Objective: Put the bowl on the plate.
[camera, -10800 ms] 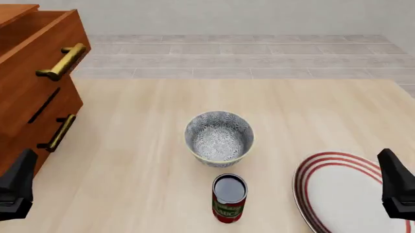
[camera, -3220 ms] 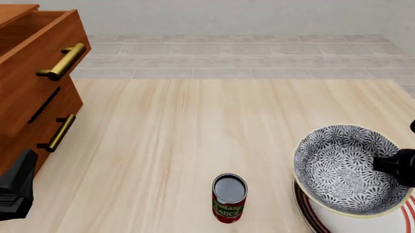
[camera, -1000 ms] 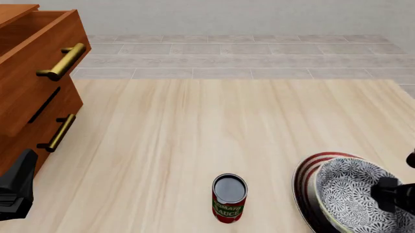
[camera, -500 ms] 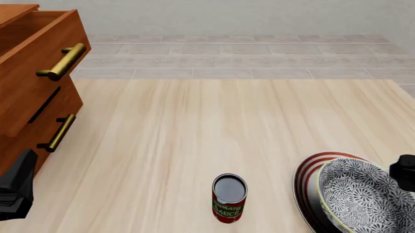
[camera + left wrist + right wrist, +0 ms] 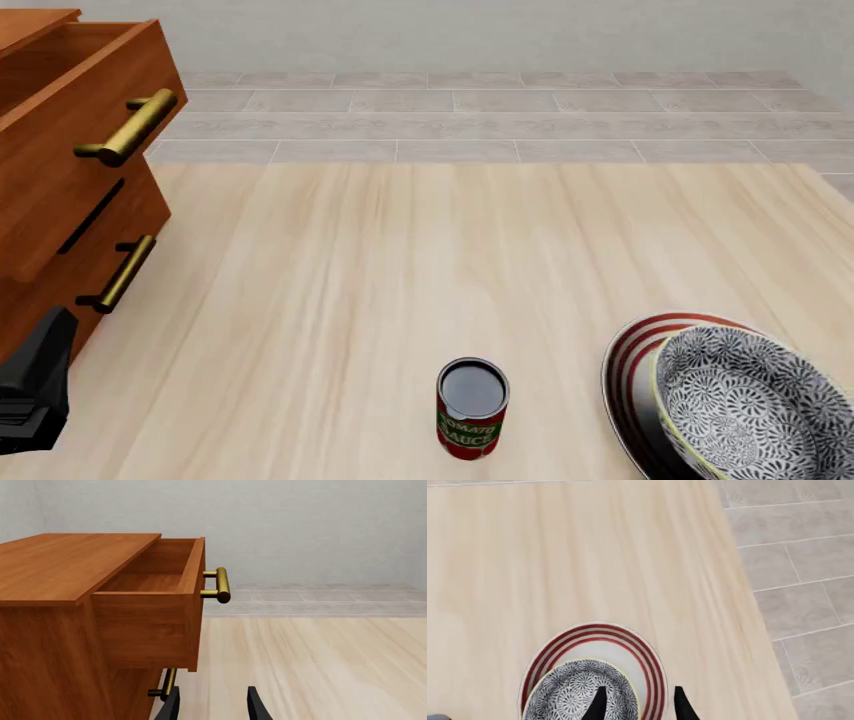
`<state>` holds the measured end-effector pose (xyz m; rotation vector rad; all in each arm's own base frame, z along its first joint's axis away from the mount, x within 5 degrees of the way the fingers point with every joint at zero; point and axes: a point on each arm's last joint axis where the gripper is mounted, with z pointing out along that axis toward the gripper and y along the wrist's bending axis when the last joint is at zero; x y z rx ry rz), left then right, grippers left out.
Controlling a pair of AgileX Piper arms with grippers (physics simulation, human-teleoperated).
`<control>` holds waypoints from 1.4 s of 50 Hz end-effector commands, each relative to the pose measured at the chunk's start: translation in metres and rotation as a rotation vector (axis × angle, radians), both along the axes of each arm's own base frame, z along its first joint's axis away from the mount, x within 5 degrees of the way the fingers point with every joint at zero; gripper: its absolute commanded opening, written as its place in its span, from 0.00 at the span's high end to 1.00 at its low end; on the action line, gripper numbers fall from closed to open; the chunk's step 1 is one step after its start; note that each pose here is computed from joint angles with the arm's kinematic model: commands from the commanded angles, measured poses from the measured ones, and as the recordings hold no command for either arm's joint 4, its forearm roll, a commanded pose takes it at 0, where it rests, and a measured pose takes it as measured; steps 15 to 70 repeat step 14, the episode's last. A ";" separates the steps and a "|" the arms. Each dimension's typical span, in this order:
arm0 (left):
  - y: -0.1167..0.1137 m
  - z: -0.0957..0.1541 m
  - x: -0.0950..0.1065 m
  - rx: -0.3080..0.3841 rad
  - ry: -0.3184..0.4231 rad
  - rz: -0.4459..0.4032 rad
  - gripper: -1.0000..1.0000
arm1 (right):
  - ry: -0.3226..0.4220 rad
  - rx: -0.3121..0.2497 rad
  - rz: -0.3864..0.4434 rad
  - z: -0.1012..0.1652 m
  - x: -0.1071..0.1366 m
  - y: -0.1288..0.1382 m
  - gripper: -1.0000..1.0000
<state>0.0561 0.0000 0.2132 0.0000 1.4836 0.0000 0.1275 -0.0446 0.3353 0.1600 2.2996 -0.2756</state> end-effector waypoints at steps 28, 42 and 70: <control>0.000 0.000 0.000 0.000 0.000 0.000 0.00 | -0.085 -0.067 0.102 0.057 0.010 0.007 0.00; 0.000 0.000 0.000 0.000 0.000 0.000 0.00 | -0.085 -0.067 0.102 0.057 0.010 0.007 0.00; 0.000 0.000 0.000 0.000 0.000 0.000 0.00 | -0.085 -0.067 0.102 0.057 0.010 0.007 0.00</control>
